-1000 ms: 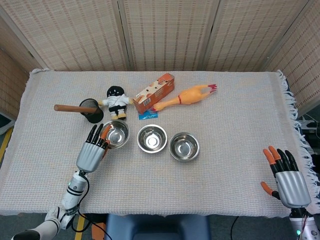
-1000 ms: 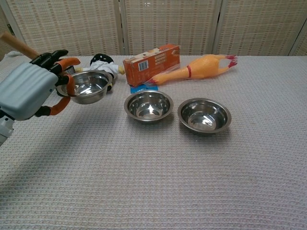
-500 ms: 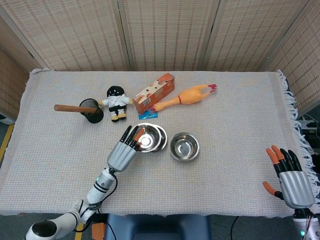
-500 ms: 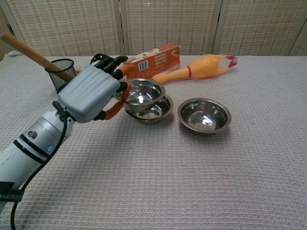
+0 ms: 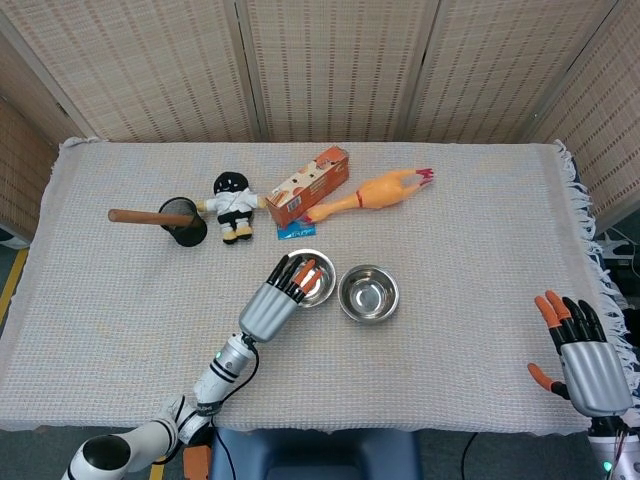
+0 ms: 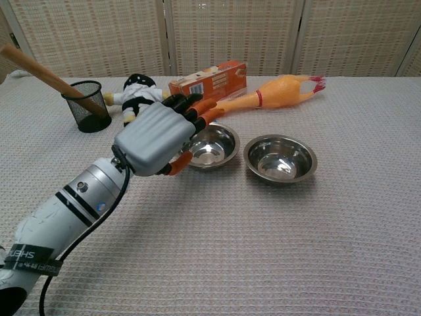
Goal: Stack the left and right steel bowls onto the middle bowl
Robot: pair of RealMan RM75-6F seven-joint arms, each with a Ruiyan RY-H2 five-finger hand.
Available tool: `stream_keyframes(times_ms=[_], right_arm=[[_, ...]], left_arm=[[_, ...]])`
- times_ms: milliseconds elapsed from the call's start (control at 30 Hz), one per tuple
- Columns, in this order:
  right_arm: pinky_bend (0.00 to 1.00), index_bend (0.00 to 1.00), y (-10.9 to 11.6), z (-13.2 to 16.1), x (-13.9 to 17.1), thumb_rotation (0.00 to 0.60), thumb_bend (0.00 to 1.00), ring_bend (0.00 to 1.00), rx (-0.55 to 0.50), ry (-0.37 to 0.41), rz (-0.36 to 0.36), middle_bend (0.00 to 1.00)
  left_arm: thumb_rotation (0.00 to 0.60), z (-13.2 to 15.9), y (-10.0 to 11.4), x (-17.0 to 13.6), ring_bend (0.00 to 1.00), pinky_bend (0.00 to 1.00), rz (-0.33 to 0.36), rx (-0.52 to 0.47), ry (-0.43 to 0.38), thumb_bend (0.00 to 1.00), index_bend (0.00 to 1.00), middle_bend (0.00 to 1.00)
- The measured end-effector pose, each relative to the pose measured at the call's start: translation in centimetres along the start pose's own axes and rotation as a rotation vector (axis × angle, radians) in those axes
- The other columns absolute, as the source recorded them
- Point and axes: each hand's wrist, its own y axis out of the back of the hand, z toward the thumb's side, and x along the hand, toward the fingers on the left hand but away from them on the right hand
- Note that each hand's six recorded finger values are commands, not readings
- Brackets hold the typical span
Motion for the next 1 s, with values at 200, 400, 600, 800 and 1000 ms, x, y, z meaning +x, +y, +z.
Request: stream_keyframes(times_ms=[200,400,600,800,1000], right_arm=[[0.00,0.00,-0.6,0.7,-0.2,0.600,0.09,0.00,0.008,0.031,0.017,0.00],[0.00,0.07,-2.7,2.8,-1.9,0.600,0.09,0.00,0.022,0.106,0.052,0.00],[0.00,0.25,-5.5,7.4,-5.3,0.600,0.11,0.00,0.036,0.252,0.076,0.00],[0.00,0.35,-8.4,12.3,-9.0,0.600,0.19,0.00,0.064,0.391,0.073,0.00],[0.00,0.39,-11.3,16.2,-11.6,0.600,0.22,0.00,0.096,0.440,0.075,0.00]], left_arm=[[0.600,-0.4,0.8,-1.3,0.00,0.11,-0.014,-0.032,-0.004,0.46,0.00,0.00],[0.600,-3.7,2.0,-5.8,0.00,0.11,-0.069,-0.054,0.035,0.46,0.00,0.00],[0.600,-10.5,3.2,-14.4,0.00,0.09,-0.138,0.008,0.183,0.45,0.00,0.00],[0.600,-14.1,4.7,-21.1,0.00,0.08,-0.130,-0.011,0.318,0.45,0.00,0.00],[0.600,-15.5,6.2,-23.1,0.00,0.08,-0.096,-0.024,0.340,0.45,0.00,0.00]])
